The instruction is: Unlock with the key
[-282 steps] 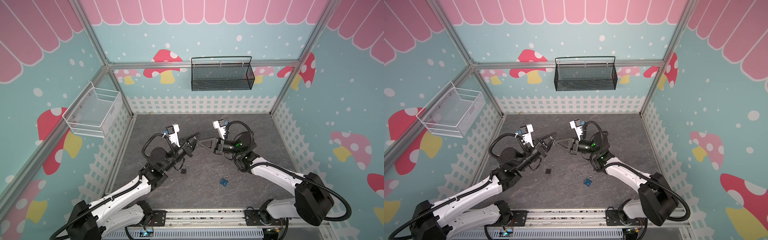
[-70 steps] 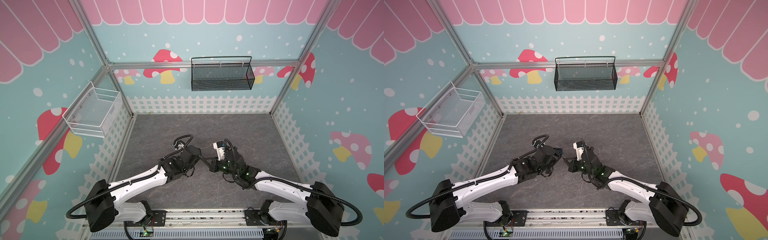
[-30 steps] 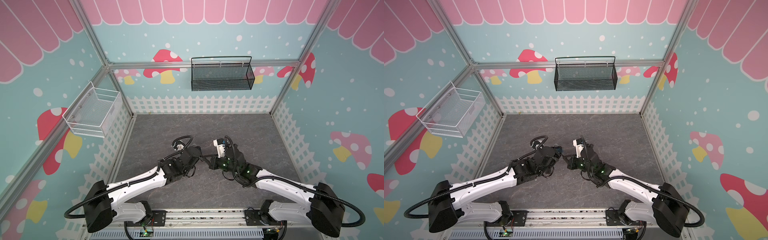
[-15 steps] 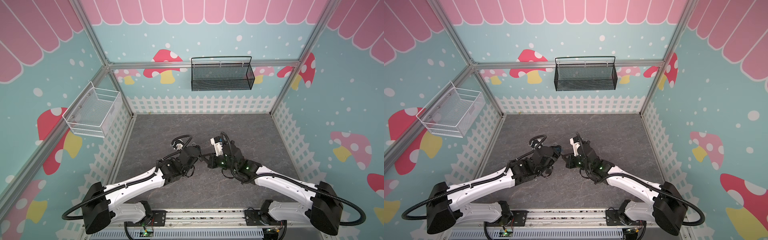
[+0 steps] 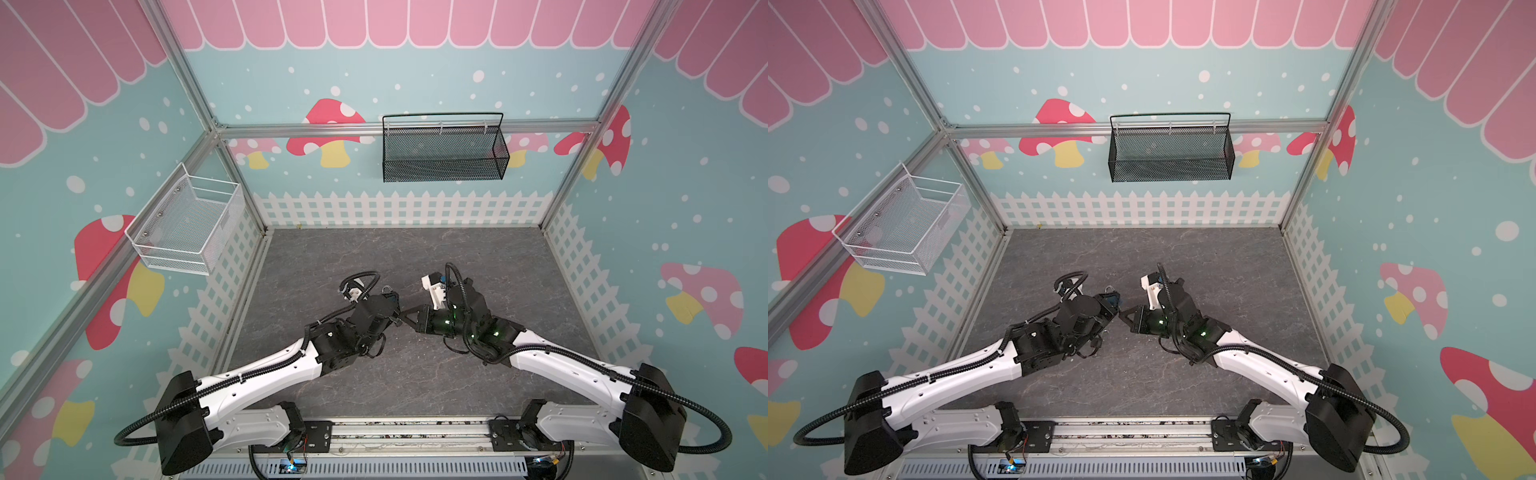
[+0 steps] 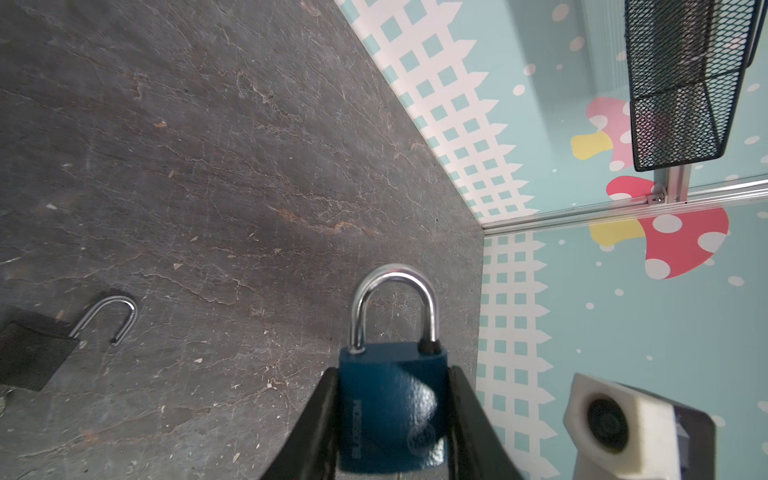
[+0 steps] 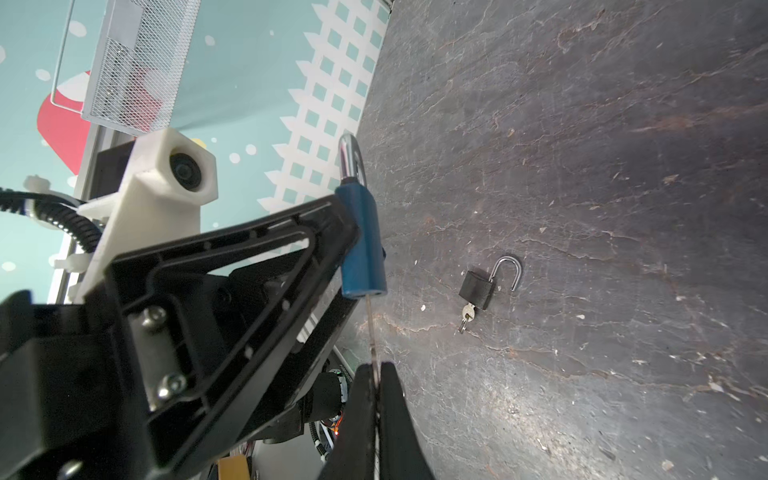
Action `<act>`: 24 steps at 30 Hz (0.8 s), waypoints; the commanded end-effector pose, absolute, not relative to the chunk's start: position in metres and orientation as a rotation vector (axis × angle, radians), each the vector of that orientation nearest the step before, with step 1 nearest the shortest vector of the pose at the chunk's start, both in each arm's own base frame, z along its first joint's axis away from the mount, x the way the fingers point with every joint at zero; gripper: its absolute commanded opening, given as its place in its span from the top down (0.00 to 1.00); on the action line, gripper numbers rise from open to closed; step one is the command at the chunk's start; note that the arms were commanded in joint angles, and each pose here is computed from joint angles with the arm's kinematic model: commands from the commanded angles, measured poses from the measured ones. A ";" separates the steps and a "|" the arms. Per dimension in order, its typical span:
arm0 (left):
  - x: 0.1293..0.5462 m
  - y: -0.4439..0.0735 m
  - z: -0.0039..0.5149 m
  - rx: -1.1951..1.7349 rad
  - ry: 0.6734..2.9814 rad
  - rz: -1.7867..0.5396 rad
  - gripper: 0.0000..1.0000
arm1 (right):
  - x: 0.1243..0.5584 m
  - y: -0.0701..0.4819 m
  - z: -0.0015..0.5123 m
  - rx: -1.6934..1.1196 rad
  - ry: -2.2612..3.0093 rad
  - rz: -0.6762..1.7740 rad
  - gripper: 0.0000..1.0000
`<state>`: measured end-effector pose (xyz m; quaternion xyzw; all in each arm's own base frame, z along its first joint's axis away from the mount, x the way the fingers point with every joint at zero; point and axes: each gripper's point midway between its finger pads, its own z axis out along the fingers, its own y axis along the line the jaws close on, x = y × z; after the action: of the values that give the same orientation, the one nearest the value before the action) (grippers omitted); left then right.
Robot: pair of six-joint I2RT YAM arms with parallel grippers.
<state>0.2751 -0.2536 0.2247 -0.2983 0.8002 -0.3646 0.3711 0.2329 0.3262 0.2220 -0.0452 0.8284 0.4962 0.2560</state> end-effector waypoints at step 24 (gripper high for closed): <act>0.260 -0.246 0.241 -0.743 1.985 -1.079 1.00 | 0.244 0.324 0.240 -0.308 2.151 1.192 1.00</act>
<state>0.2656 -0.2424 0.2319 -0.2995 0.7817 -0.3978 0.3754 0.2293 0.3278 0.2254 -0.1275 0.8270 0.4664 0.2870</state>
